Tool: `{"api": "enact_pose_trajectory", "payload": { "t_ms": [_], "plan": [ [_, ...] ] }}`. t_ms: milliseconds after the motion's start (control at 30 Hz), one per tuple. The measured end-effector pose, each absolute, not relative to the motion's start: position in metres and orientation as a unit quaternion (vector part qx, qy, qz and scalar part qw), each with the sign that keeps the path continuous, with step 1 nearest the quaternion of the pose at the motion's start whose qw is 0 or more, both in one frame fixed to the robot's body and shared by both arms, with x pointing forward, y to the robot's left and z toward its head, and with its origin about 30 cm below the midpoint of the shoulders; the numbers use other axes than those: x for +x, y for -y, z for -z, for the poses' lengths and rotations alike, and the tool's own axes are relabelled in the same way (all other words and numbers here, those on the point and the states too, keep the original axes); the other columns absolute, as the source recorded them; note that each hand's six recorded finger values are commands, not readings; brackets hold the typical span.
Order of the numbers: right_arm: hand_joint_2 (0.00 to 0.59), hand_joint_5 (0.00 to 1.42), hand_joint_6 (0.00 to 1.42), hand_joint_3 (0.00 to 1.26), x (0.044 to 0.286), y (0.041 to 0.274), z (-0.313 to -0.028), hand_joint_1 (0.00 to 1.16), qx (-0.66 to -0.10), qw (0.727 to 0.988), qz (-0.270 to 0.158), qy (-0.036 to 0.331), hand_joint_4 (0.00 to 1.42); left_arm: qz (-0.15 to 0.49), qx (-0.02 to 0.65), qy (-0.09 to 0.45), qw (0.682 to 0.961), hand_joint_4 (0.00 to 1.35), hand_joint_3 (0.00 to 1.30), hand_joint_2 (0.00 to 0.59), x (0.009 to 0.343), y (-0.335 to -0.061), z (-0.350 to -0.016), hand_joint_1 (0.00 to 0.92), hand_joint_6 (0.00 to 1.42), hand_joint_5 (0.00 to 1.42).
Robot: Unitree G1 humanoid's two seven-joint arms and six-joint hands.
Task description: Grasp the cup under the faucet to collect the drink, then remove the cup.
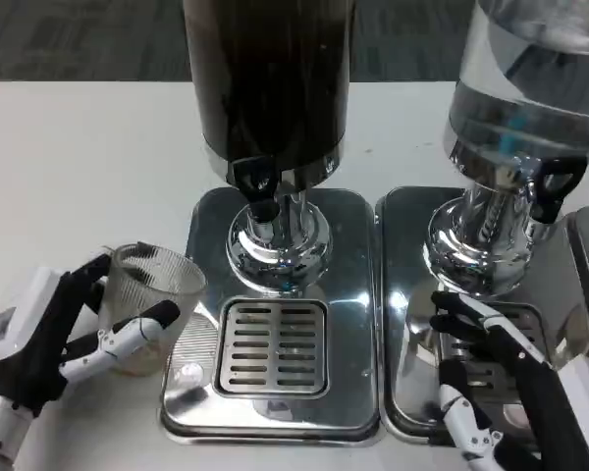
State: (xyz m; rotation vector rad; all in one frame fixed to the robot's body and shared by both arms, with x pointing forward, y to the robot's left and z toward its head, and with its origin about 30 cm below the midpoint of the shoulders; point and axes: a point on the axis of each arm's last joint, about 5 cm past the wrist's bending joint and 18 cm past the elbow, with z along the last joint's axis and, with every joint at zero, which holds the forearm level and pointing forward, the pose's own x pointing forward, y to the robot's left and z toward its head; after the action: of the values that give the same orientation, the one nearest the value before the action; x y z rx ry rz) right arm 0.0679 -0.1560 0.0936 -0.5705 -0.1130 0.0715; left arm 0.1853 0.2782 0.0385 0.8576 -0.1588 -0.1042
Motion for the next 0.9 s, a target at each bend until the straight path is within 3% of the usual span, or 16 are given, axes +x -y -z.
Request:
{"api": "enact_pose_trajectory", "payload": {
  "t_ms": [900],
  "plan": [
    [0.517, 0.25, 0.27, 0.24, 0.0652, 0.1567, -0.0954, 0.55, -0.281, 0.958, -0.037, 0.053, 0.3, 0.032, 0.391, 0.127, 0.911, 0.47, 0.38, 0.234, 0.1794, -0.2768, -0.0431, 0.192, 0.71, 0.69]
  ]
}}
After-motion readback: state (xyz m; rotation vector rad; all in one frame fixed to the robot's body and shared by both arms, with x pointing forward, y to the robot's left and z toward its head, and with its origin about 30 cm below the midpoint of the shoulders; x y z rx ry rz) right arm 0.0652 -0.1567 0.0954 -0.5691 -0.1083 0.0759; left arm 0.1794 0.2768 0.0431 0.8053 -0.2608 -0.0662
